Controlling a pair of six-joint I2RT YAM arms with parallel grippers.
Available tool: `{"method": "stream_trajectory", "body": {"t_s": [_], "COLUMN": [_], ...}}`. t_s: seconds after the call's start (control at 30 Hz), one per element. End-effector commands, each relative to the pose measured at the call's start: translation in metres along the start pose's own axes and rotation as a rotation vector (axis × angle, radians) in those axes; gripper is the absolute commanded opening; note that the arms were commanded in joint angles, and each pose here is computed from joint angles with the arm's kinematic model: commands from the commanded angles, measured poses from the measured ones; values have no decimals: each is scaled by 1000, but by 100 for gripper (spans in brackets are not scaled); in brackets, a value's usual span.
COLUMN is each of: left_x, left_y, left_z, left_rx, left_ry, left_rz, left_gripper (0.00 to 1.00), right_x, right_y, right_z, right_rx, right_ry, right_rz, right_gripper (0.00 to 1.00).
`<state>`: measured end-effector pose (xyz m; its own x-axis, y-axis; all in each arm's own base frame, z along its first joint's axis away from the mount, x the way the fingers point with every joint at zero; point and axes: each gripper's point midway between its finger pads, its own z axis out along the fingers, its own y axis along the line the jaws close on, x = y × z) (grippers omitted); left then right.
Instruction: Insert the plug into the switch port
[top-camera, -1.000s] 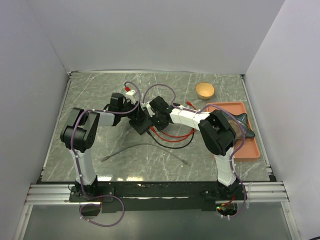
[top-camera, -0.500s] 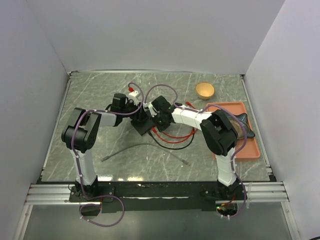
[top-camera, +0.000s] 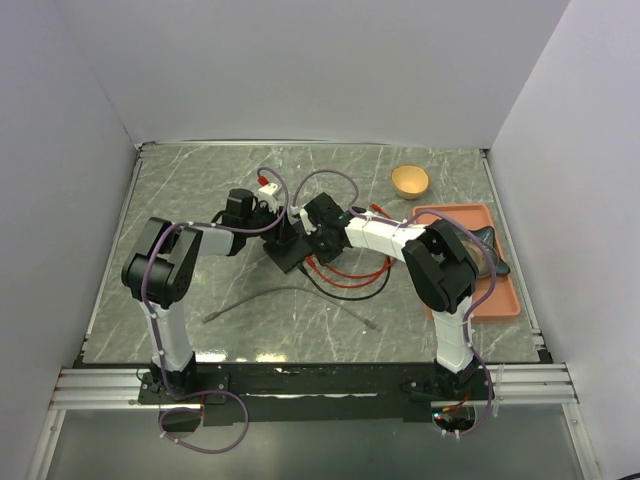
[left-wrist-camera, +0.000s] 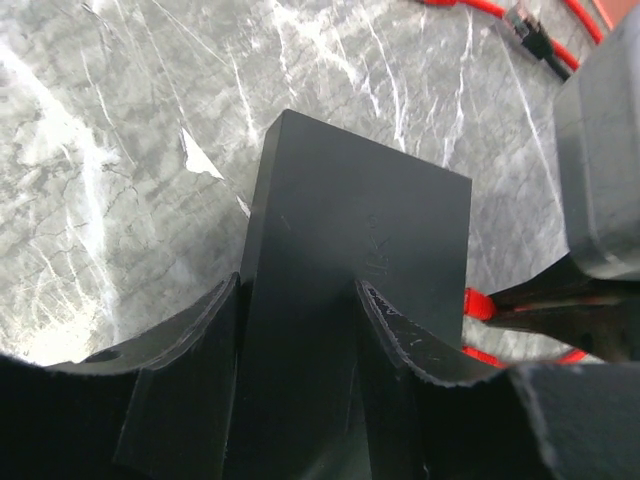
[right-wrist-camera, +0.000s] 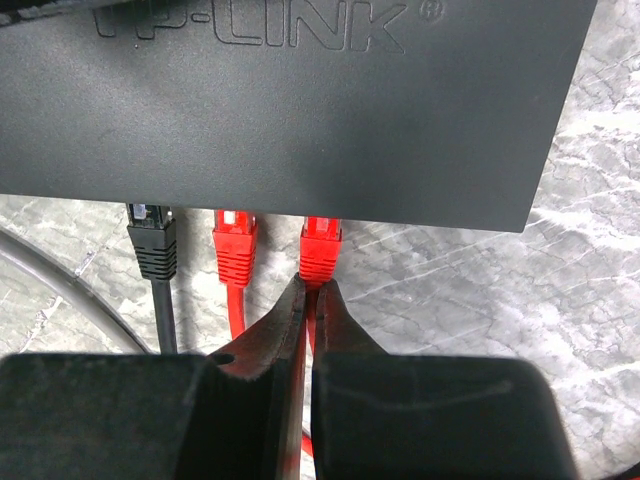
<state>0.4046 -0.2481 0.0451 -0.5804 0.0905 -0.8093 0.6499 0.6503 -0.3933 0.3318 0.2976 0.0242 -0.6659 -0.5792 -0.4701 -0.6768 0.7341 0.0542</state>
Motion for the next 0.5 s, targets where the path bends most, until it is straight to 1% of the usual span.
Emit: {"method": "stream_trajectory", "body": {"t_s": [0.0, 0.13, 0.17, 0.2, 0.23, 0.27, 0.3, 0.37, 0.4, 0.43, 0.47], "left_x": [40, 15, 9, -1, -10, -18, -35, -52, -72, -77, -85], "left_y": [-144, -109, -97, -91, -77, -63, -57, -31, -28, -21, -18], "left_z": [-24, -24, -23, -27, -30, -31, -36, -46, -54, -62, -67], "left_rx": [493, 373, 314, 278, 227, 152, 107, -22, -60, -103, -136], "left_ry": [242, 171, 149, 129, 101, 74, 32, -18, -63, -75, -98], "left_rz": [-205, -251, -260, -265, -277, -288, -280, -308, -296, -308, -312], "left_gripper": [45, 54, 58, 62, 64, 70, 72, 79, 82, 84, 89], "right_x": [-216, -203, -201, -196, -194, -191, -189, -182, -178, -175, -173], "right_y": [18, 18, 19, 19, 19, 20, 20, 21, 22, 22, 20], "right_z": [-91, -82, -82, -78, -77, -75, -75, -72, -70, -71, -73], "right_rx": [-48, -51, -56, -58, -61, -71, -74, -79, -81, -82, -73], "right_ry": [-828, -780, -772, -752, -743, -730, -720, -689, -677, -664, -662], "right_rz": [-56, -36, -32, -33, -32, -2, 2, 13, 18, 27, 43], "right_gripper": [0, 0, 0, 0, 0, 0, 0, 0, 2, 7, 12]}}
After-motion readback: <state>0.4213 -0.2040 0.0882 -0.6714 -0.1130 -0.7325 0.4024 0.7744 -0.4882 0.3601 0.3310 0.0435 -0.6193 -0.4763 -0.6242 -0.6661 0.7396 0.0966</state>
